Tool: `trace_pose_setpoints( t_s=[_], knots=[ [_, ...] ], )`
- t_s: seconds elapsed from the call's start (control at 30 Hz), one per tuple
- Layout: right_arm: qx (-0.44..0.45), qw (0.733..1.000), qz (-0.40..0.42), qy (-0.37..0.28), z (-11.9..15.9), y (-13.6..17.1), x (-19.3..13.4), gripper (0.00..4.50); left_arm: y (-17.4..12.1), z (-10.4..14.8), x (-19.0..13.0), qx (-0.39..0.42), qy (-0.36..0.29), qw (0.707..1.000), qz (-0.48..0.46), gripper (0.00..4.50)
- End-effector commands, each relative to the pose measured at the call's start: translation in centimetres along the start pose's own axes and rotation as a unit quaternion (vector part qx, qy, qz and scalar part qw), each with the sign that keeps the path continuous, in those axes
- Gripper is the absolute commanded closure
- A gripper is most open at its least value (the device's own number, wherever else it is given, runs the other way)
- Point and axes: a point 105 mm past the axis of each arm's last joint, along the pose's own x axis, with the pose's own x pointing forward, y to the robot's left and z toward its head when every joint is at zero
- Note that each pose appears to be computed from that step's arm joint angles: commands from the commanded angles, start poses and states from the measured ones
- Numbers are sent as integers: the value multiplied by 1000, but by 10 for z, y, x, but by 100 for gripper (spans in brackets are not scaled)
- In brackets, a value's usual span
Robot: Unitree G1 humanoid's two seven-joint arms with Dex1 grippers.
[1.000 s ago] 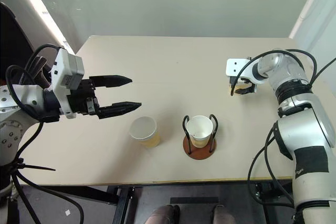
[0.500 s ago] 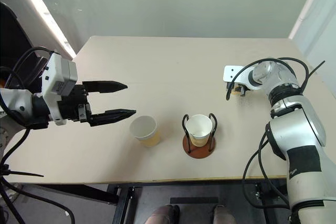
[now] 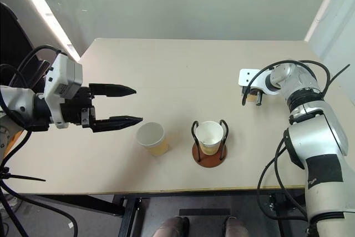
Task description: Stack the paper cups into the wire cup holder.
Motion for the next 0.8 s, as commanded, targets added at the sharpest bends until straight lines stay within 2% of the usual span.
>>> trace_pose_setpoints(
  t_s=[0.03, 0.17, 0.33, 0.43, 0.6, 0.8],
  knots=[
    [-23, 997, -18, -70, 26, -25, -33, 445, 0, 12, -3, 28, -9, 1000, -2, 34],
    [-75, 976, 46, -200, 70, -26, -84, 445, -4, 20, -10, 31, -24, 999, -26, 34],
    [-117, 914, 133, -366, 122, 14, -155, 445, -12, 33, -22, 35, -65, 995, -71, 34],
    [-140, 898, 171, -380, 129, 41, -173, 445, -12, 31, -21, 36, -59, 995, -74, 34],
    [-166, 902, 200, -345, 121, 64, -170, 445, -10, 29, -18, 36, -58, 994, -79, 34],
    [-169, 903, 204, -339, 120, 68, -170, 445, -10, 29, -17, 37, -58, 994, -81, 34]
  ],
)
